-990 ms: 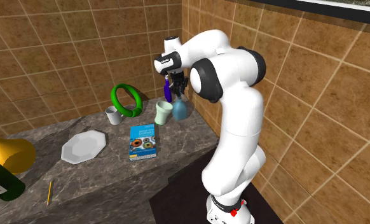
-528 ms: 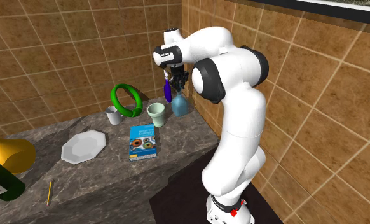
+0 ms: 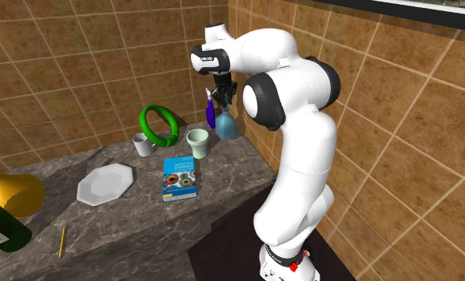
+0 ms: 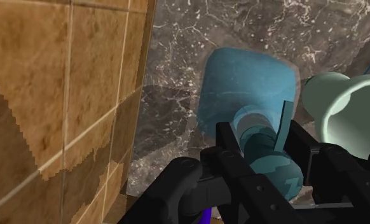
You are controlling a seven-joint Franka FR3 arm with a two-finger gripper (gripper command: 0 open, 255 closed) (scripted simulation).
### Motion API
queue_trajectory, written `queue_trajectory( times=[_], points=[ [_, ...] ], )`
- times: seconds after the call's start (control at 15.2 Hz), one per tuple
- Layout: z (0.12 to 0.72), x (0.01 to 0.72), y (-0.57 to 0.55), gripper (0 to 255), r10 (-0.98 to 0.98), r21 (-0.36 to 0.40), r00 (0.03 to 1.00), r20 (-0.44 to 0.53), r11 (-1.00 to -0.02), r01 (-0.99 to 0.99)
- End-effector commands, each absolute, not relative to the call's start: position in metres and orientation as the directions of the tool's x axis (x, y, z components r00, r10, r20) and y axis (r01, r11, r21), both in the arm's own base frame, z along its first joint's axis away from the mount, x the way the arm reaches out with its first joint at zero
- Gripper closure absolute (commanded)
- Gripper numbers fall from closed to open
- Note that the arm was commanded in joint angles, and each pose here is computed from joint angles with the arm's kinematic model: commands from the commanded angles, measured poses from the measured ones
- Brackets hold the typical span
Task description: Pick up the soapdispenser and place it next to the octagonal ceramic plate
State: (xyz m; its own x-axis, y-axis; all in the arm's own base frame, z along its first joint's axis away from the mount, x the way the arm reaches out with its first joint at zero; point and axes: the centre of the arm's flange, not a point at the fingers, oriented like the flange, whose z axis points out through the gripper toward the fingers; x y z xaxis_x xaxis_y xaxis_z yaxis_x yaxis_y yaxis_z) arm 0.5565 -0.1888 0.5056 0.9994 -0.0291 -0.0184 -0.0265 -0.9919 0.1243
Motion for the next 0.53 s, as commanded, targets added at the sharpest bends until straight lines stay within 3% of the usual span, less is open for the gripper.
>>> queue_trajectory(
  times=[0.0, 0.46],
  points=[
    [0.516, 0.558, -0.188, 255, -0.029, 0.124, 0.999, -0.018, -0.992, -0.027],
    [0.553, 0.558, -0.188, 255, -0.029, 0.124, 0.999, -0.018, -0.992, -0.027]
  ],
)
